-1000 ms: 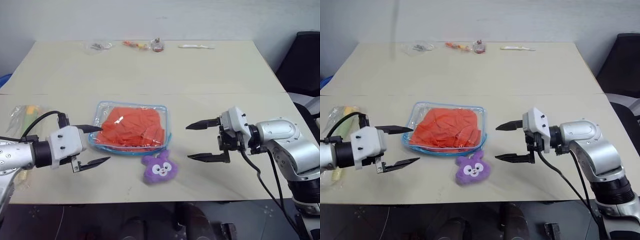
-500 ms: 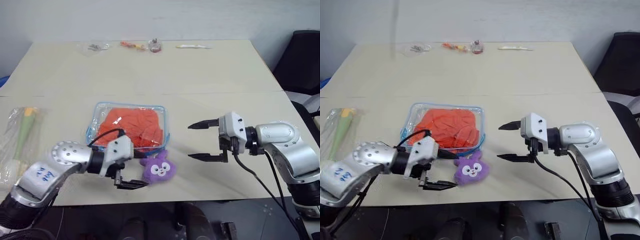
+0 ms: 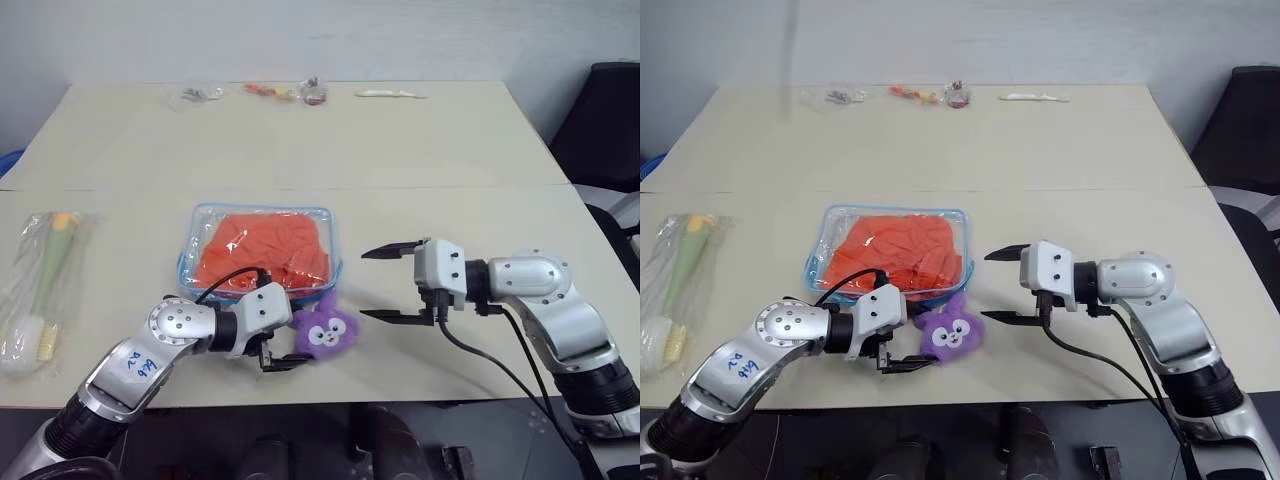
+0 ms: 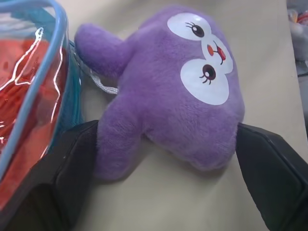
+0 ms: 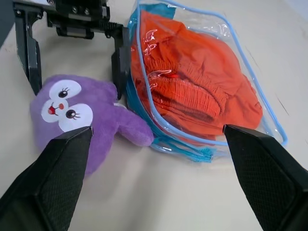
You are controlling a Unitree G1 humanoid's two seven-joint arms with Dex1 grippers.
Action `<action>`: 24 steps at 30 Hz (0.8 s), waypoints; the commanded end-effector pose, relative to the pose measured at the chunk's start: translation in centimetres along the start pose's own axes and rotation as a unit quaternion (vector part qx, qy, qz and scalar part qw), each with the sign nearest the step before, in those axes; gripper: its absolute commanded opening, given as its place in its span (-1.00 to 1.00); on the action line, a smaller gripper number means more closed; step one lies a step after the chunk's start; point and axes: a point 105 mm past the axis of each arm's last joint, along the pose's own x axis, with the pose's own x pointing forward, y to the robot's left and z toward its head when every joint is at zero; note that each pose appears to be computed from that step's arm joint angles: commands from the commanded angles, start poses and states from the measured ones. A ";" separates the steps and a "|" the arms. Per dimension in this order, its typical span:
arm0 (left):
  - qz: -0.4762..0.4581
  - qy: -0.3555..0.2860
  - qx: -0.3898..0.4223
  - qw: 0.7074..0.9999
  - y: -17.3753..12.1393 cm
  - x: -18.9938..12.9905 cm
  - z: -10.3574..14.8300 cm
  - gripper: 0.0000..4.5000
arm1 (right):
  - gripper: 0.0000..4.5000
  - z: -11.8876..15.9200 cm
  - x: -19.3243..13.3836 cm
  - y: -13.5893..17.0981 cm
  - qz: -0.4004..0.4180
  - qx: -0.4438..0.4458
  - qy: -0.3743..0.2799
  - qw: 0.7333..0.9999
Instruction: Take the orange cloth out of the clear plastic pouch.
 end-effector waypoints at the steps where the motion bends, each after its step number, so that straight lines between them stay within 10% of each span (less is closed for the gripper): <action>1: 0.003 -0.010 0.018 1.000 -0.3 -0.6 0.6 0.36 | 1.00 0.1 0.3 -0.9 -0.013 -0.030 -0.003 0.999; 12: 0.014 -0.007 0.012 1.000 -0.5 -1.7 0.5 -0.99 | 1.00 -0.4 1.8 -0.8 -0.001 -0.081 -0.009 0.997; 16: 0.030 0.009 0.010 0.999 -0.1 -2.7 0.1 -1.00 | 0.82 -0.4 2.7 -1.1 -0.005 -0.083 -0.019 0.996; 21: 0.042 0.017 0.012 0.999 0.3 -3.7 -0.1 -1.00 | 0.14 -1.4 4.1 -0.9 -0.006 -0.104 -0.014 0.994; 24: 0.044 0.017 0.014 0.999 0.3 -3.8 0.0 -1.00 | 0.14 -2.0 4.4 -0.6 -0.002 -0.108 -0.008 0.994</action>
